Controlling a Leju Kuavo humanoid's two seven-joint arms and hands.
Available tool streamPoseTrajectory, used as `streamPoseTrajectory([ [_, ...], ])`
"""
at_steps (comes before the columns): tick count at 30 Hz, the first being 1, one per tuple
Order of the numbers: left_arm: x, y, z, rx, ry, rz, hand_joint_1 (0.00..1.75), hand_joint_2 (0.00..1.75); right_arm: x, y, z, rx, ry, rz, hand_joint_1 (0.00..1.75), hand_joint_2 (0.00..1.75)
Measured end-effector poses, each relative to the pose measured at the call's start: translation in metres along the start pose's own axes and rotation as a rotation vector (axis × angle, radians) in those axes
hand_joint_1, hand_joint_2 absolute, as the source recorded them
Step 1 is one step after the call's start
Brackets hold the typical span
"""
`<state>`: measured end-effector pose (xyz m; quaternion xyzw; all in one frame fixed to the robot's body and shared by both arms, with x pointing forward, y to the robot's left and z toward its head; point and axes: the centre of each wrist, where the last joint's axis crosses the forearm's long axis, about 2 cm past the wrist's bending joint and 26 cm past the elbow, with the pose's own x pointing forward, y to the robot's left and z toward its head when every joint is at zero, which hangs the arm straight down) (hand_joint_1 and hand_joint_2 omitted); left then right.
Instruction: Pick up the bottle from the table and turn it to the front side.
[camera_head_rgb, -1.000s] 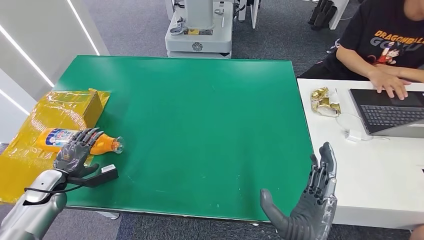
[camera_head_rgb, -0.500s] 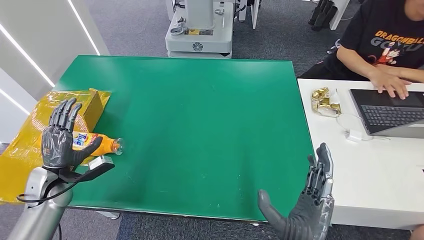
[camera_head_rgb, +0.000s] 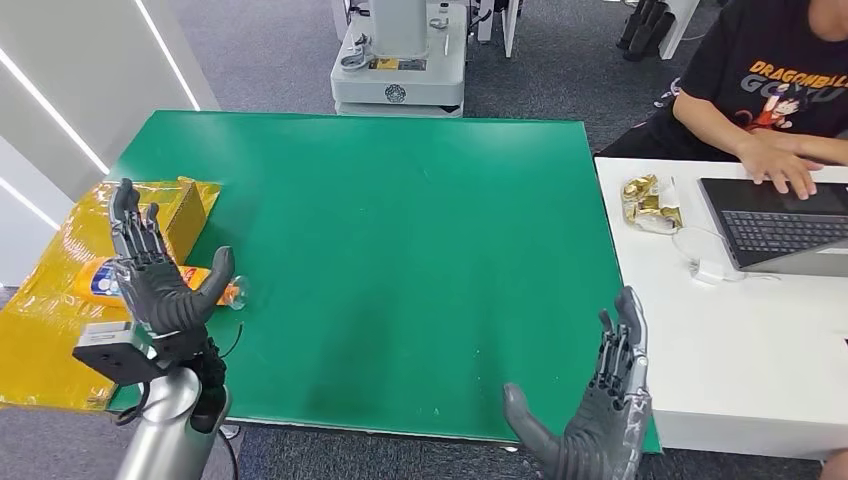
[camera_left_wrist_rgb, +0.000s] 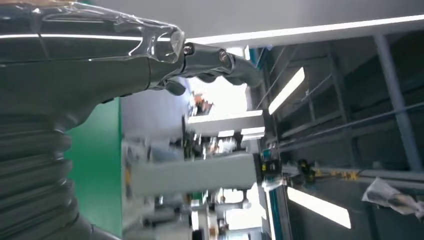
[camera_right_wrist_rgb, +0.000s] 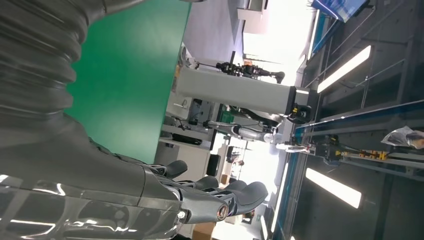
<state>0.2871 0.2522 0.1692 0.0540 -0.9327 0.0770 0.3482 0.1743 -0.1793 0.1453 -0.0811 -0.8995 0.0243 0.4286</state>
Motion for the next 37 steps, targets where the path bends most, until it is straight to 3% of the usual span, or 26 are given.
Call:
streamPoseTrajectory([
  [9,0.037,-0.071,0.002,0.028,-0.031,0.269,0.00,1.75,-0.003,0.001,0.001,-0.018,0.031,-0.008,0.00,1.75],
  [14,0.050,-0.091,0.013,0.044,-0.002,0.381,0.00,1.75,-0.003,0.001,0.001,-0.034,0.051,-0.017,0.00,1.75],
  [22,0.059,-0.089,0.037,0.065,0.045,0.360,0.00,1.75,-0.008,-0.005,0.008,-0.039,0.060,-0.020,0.00,1.75],
  [37,0.070,-0.081,0.037,0.092,0.012,0.317,0.00,1.75,-0.015,-0.010,0.014,0.005,0.039,0.092,0.00,1.75],
])
